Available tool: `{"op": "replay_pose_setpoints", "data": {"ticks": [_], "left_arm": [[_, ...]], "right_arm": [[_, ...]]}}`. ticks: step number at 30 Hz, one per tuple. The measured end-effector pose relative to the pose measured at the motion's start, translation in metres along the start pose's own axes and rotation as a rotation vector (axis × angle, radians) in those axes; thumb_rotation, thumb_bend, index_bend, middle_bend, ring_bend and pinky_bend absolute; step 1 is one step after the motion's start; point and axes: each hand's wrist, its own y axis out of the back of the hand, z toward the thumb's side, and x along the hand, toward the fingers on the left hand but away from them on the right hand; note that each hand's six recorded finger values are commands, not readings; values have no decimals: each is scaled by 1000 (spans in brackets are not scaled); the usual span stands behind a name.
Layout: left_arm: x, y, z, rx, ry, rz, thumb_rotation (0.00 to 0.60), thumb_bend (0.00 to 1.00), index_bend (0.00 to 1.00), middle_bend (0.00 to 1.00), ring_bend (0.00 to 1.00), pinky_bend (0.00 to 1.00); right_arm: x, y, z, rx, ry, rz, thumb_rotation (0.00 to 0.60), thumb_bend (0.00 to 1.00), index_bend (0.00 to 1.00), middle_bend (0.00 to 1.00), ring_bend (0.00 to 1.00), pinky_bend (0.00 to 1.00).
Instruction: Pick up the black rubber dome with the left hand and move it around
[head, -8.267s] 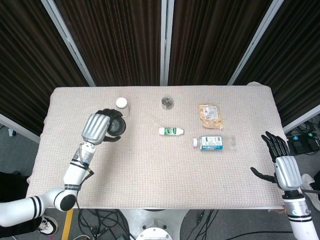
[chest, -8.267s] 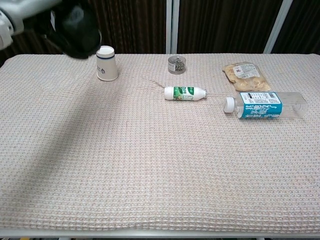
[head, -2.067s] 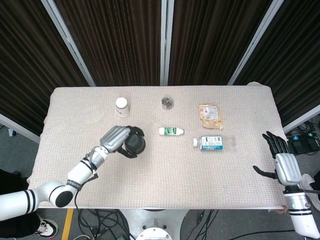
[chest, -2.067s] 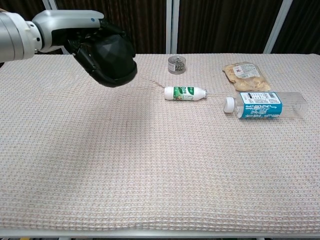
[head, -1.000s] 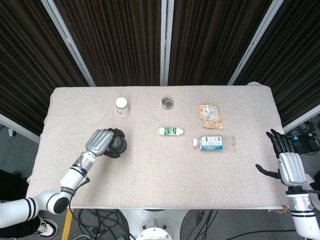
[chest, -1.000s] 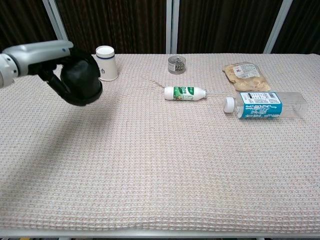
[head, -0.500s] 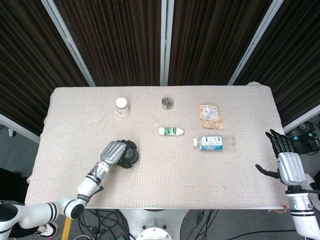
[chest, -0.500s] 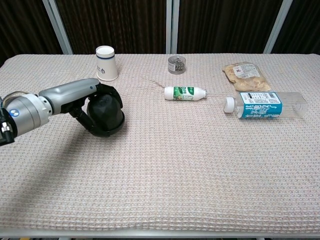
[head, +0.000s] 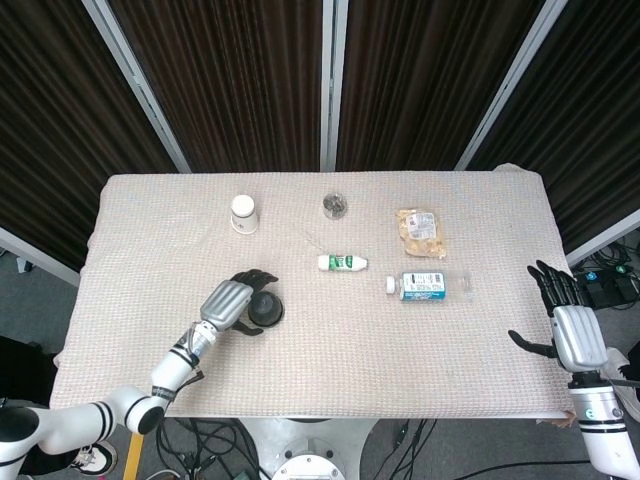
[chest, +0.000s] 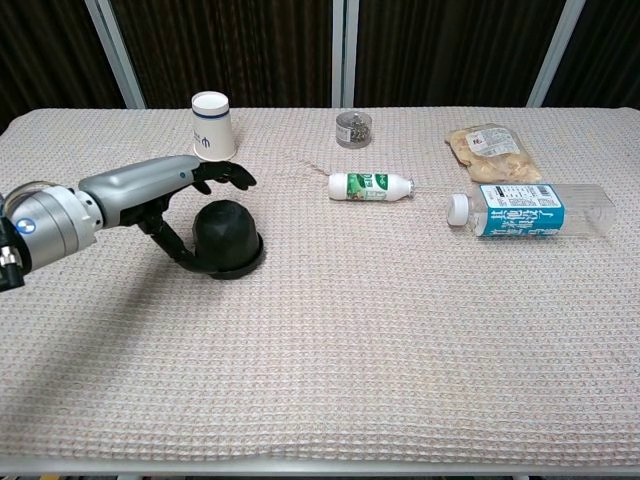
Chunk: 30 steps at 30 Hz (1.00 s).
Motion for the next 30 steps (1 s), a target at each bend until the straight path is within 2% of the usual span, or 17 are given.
{"op": "replay_pose_setpoints", "data": {"ticks": [15, 30], "left_arm": [[-1, 4, 0, -19, 11, 15, 600, 67, 190, 306, 186, 253], [3, 7, 1, -97, 44, 10, 600, 122, 253, 383, 245, 303]], "right_arm": [[2, -3, -3, 3, -4, 7, 600, 52, 0, 0, 0, 0], [2, -7, -8, 7, -17, 22, 600, 52, 0, 0, 0, 0]]}}
